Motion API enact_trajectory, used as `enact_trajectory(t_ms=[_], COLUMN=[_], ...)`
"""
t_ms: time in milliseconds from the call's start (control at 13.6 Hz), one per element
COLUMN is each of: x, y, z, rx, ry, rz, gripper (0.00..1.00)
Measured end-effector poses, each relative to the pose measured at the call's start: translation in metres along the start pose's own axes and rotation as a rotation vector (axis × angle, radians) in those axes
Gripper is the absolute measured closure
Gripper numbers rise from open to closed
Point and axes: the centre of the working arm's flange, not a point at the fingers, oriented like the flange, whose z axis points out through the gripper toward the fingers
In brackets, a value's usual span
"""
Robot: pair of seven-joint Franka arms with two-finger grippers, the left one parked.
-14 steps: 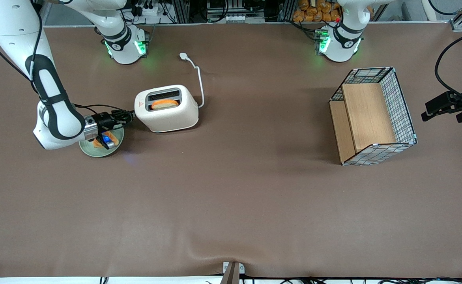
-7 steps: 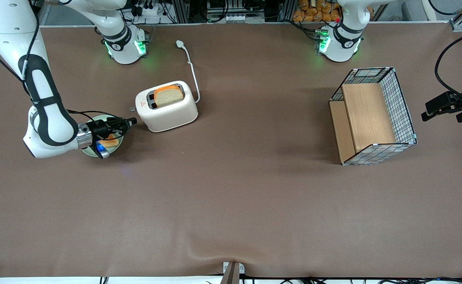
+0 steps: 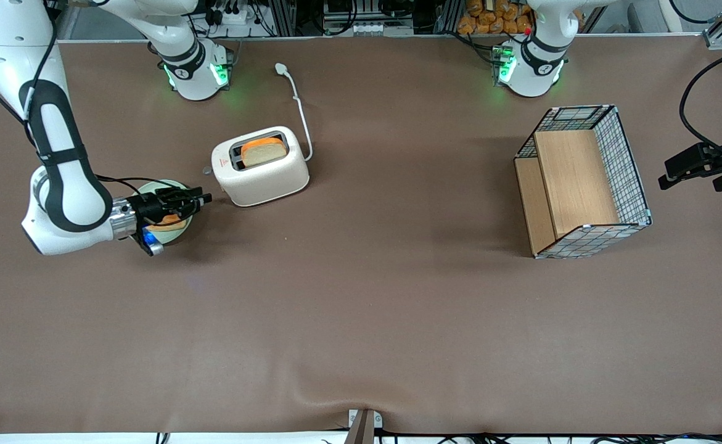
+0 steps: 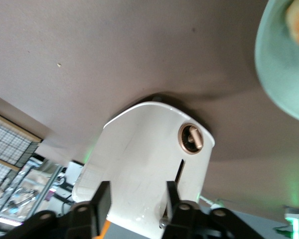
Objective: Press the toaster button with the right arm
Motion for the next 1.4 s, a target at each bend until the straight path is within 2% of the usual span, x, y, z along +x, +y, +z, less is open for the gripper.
enact_trajectory(t_ms=[221,295,442,589,663,811,958,1105,1253,1400], x=[-0.008,-0.018,-0.051,-0.097,-0.123,-0.173,-0.220,-0.264,-0.293,-0.301], y=[-0.023,-0.035,-0.059,-0.079,-0.085,-0.091,-0.090,-0.081,-0.072,-0.065], z=[-0.036,-0.052,-0.088,-0.129,-0.148,-0.181,-0.208,-0.228,-0.237,-0.246], rx=[-0.104,-0.150,-0.255,-0.368,-0.411,-0.477,-0.514,-0.522,-0.519,-0.511], ry=[0.082,0.121,0.219,0.361,0.424,0.527,0.613,0.678,0.716,0.742], rz=[-0.070,-0.103,-0.170,-0.227,-0.251,-0.294,-0.326,-0.334,-0.331,-0.319], gripper=[0.06,0.00,0.00,0.00,0.00,0.00,0.00,0.00,0.00,0.00])
